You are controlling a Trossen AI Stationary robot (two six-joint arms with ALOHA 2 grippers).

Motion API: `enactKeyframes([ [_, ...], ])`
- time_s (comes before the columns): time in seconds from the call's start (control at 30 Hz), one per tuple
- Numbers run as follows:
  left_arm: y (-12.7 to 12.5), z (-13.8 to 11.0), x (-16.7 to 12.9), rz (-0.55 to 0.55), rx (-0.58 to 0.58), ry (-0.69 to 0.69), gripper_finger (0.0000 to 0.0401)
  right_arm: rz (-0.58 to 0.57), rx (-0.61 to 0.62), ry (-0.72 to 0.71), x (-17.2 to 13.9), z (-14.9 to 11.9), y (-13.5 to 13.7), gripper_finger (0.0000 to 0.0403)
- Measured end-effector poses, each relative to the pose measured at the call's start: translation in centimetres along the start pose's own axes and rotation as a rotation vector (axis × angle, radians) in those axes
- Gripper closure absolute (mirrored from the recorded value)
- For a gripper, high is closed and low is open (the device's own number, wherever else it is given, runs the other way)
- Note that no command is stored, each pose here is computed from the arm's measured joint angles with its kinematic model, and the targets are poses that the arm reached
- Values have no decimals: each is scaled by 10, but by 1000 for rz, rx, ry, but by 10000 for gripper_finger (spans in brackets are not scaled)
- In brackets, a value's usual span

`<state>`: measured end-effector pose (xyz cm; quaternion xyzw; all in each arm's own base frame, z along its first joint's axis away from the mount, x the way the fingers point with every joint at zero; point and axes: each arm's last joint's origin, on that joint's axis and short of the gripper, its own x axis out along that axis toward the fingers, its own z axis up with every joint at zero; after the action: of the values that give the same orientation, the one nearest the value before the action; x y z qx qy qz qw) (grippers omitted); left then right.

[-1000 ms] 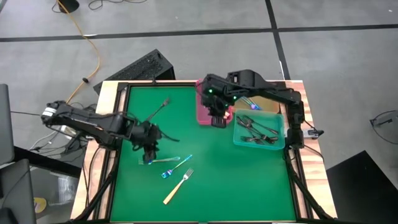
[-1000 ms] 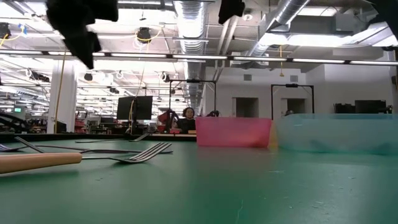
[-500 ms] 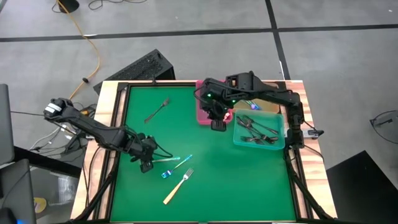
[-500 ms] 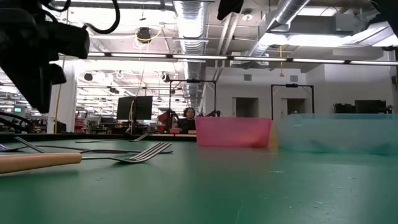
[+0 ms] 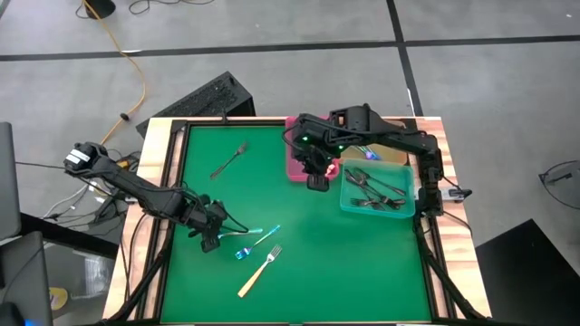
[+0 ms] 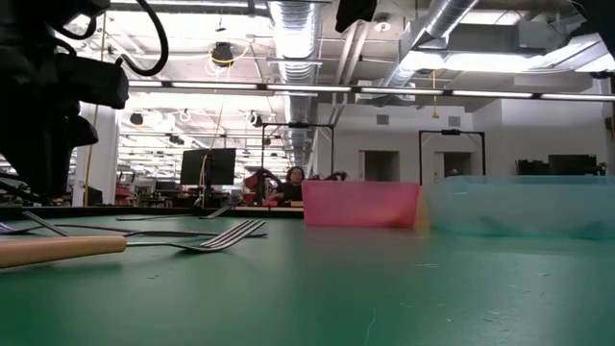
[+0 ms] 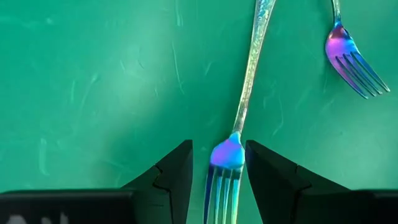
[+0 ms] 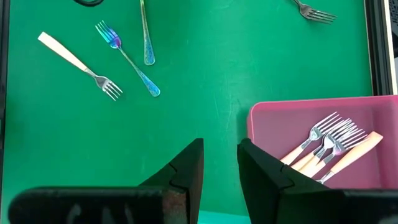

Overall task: Sort silverware by color (type)
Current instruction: Put the blue fork into the orange bin

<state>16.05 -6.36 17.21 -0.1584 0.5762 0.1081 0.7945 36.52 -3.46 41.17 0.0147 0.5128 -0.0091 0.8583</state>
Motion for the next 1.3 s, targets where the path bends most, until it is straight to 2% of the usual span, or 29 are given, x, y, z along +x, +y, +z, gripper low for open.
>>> enactKeyframes([
  [0.17, -1, -3, -1, -64, -87, 78, 271, 0, 2, 0, 0, 0, 0, 282],
  [0.43, 5, -12, -3, 20, -565, 190, 271, 1, 18, 0, 0, 0, 0, 282],
  [0.63, 3, -13, -5, 19, -768, 225, 271, 1, 18, -2, 0, 0, 0, 282],
  [0.9, 10, -24, -8, 144, -864, 329, 271, 1, 17, -3, 0, 0, 0, 282],
  [1.1, 3, -19, -6, 59, -849, 274, 271, 2, 17, -4, 0, 0, 0, 282],
  [1.3, 6, -25, 5, 52, -850, 241, 271, 2, 17, -4, 0, 0, 0, 282],
])
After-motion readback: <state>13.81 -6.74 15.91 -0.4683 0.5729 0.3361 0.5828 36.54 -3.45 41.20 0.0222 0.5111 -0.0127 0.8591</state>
